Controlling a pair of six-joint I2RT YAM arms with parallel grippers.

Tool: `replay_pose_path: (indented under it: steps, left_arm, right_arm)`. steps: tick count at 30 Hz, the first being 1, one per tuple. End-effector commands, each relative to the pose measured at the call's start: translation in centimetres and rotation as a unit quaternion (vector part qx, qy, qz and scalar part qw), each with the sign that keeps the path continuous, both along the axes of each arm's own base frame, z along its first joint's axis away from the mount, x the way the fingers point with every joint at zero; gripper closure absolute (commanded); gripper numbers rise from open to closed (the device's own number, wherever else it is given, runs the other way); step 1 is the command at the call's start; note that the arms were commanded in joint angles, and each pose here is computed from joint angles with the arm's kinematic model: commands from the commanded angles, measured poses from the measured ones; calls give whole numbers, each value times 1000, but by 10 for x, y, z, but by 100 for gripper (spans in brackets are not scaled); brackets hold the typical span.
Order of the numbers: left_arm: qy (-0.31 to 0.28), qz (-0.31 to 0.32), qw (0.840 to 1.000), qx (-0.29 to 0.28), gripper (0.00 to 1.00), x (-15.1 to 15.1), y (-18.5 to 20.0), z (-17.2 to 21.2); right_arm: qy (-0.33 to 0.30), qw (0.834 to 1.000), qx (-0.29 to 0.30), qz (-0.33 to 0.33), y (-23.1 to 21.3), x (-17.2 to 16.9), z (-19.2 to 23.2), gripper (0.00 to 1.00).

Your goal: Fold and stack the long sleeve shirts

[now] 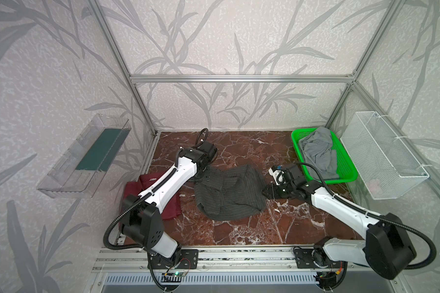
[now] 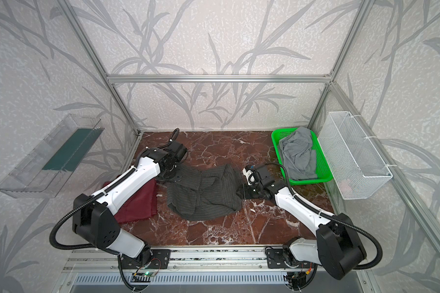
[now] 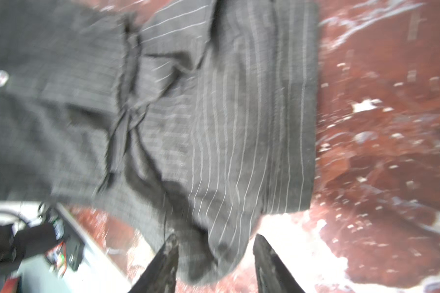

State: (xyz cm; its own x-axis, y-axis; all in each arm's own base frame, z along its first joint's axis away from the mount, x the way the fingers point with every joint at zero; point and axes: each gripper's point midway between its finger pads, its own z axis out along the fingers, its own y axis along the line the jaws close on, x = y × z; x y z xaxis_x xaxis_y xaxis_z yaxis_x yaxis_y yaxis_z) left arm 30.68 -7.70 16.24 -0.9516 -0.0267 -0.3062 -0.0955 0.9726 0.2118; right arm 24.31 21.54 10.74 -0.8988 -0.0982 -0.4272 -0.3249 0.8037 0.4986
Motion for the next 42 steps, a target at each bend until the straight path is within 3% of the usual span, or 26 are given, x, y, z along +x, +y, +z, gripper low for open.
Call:
replay_pose_path:
  steps: [1, 9, 14, 22, 30, 42]
  left_arm:
    - [21, -16, 999, 46, 100, -3, 9, 7]
    - [11, -57, 988, 143, 100, 9, 7, 35]
    - [6, -81, 980, 180, 100, 12, -3, 44]
    - [3, -126, 956, 266, 100, 17, -31, 52]
    - [6, -167, 926, 338, 100, 26, -71, 46]
    - [19, -199, 929, 311, 100, 24, -131, 23]
  right_arm:
    - [3, 998, -23, 64, 10, -31, -10, 51]
    - [17, 998, -48, 29, 10, -13, -23, 51]
    - [39, 999, -2, 25, 34, 2, -30, 51]
    - [52, 998, -8, -34, 40, 33, -56, 52]
    - [77, 996, -12, -46, 44, 37, -78, 52]
    - [88, 994, -4, -57, 44, 34, -88, 53]
